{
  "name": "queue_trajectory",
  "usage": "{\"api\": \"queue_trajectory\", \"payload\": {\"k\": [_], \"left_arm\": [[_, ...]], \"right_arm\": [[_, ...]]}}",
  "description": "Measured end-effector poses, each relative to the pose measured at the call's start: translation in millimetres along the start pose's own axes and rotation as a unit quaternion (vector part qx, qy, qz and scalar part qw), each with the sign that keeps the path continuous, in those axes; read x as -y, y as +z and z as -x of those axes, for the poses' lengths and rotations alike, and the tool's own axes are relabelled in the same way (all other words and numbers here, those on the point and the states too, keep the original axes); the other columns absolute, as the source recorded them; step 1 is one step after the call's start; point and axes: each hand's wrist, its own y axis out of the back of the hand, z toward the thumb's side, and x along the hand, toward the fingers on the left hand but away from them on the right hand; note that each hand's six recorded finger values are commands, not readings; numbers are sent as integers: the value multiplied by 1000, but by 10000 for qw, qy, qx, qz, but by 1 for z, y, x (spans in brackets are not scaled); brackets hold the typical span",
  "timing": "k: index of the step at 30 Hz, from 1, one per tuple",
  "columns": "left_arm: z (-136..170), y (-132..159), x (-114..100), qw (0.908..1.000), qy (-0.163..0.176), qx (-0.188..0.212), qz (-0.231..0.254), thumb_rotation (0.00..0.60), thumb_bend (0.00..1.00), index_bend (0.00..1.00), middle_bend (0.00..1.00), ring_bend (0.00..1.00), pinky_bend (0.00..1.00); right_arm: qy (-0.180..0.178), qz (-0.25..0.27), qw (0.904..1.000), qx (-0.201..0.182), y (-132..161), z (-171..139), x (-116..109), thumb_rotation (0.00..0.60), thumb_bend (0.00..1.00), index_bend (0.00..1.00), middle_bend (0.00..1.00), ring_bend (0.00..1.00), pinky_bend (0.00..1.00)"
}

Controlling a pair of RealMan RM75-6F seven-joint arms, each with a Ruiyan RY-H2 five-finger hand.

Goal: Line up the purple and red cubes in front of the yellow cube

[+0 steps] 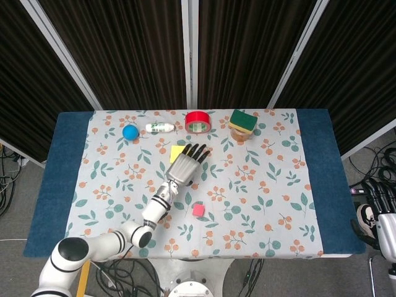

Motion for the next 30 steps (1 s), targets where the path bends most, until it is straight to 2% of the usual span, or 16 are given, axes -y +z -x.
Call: {"api": "queue_trajectory", "payload": {"k": [9, 16, 18, 22, 26, 30], "left_arm": [[7, -2, -1, 10000, -14, 79, -48, 600, 0, 114, 0, 39, 117], [23, -3, -17, 9991, 113, 257, 318, 600, 0, 126, 0, 39, 117], [32, -4, -26, 9981, 152, 365, 464, 600, 0, 168, 0, 39, 117], [53, -7, -43, 9958, 179, 673, 593, 600, 22, 328, 5, 39, 113], [85, -3, -49, 9921, -20, 1112, 582, 600, 83, 373, 9, 39, 111], [112, 9, -38, 9866, -444, 1498, 459, 600, 147, 381, 9, 39, 110]], "right_arm": [[-7, 15, 10000, 8, -1, -1, 0, 600, 216, 0, 16, 0, 49], [-12, 45, 10000, -79, 1, 2, 1, 600, 215, 0, 17, 0, 49], [-21, 62, 9999, -113, 2, 3, 1, 600, 216, 0, 17, 0, 49], [-35, 93, 9998, -165, 3, 2, 2, 600, 216, 0, 17, 0, 49], [-43, 118, 9997, -201, 4, -1, 2, 600, 216, 0, 16, 0, 49], [-40, 135, 9996, -242, 5, -3, 3, 600, 215, 0, 17, 0, 49]]}}
